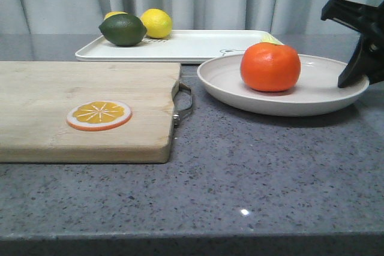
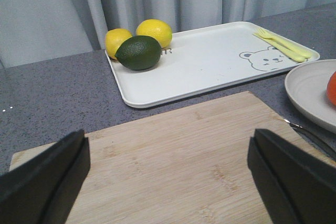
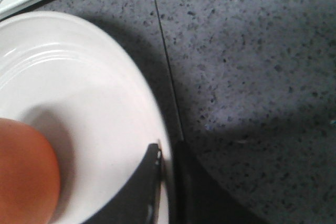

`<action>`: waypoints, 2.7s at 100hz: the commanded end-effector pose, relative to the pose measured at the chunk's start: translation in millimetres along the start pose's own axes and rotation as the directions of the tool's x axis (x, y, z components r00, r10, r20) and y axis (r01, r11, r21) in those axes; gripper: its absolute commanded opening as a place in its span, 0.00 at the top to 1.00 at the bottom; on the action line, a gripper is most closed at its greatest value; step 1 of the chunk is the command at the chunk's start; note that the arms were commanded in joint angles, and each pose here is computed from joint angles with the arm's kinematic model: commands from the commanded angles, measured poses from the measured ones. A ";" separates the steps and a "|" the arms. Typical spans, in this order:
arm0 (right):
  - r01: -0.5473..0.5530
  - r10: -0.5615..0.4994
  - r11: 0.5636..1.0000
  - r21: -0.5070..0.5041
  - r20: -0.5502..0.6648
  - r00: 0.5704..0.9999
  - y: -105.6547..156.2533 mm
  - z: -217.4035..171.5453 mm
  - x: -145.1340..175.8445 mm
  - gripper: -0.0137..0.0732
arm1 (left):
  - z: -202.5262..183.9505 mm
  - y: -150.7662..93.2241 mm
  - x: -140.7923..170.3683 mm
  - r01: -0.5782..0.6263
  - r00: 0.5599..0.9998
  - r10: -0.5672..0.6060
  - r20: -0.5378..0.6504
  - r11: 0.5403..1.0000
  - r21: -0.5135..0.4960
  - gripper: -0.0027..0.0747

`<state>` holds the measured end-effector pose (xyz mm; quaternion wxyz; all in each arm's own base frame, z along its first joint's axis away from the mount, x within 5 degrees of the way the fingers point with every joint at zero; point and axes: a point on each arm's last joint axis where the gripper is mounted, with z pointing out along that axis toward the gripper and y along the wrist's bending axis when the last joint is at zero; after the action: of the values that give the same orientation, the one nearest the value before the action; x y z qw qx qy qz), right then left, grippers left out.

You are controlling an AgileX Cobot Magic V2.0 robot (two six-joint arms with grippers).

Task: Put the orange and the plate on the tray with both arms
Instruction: 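Lift the plate with the right gripper and set it on the tray, then open the right gripper and raise it off the plate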

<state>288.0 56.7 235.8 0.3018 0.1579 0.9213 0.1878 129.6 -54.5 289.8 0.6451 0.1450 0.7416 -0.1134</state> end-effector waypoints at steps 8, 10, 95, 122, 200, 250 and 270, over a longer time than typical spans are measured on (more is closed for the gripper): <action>0.020 -0.018 0.999 -0.049 0.048 0.999 14.8 -16.1 -15.4 0.92 | -0.7 3.1 -10.9 0.008 0.999 -0.007 0.042 0.999 -0.032 0.21; 0.021 -0.018 0.998 -0.054 0.049 0.999 16.2 -17.8 -16.6 0.92 | -0.7 3.1 -10.9 0.008 0.999 -0.007 0.042 0.999 -0.032 0.21; 0.064 -0.017 0.973 -0.221 0.209 0.978 94.9 13.2 -144.8 0.92 | -0.7 3.1 -10.9 0.008 0.999 -0.007 0.042 0.999 -0.032 0.21; 0.060 -0.015 0.957 -0.285 0.156 0.988 114.8 53.2 -176.0 0.92 | -0.7 3.1 -10.9 0.008 0.999 -0.007 0.042 0.999 -0.032 0.21; 0.054 -0.031 0.957 -0.286 0.086 0.996 113.2 96.1 -180.1 0.92 | -0.7 3.1 -10.9 0.008 0.999 -0.007 0.042 0.999 -0.032 0.21; 0.029 -0.017 0.960 -0.280 0.043 0.999 107.9 113.4 -174.3 0.92 | -0.7 3.1 -10.9 0.008 0.999 -0.007 0.042 0.999 -0.032 0.21; 0.027 -0.019 0.959 -0.281 0.031 0.999 107.9 113.4 -173.2 0.92 | -0.7 3.1 -10.9 0.008 0.999 -0.007 0.042 0.999 -0.032 0.21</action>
<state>515.4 109.2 237.1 0.2826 0.1104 0.9092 0.2853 129.5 -54.5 289.3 0.6444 0.1452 0.7422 -0.1132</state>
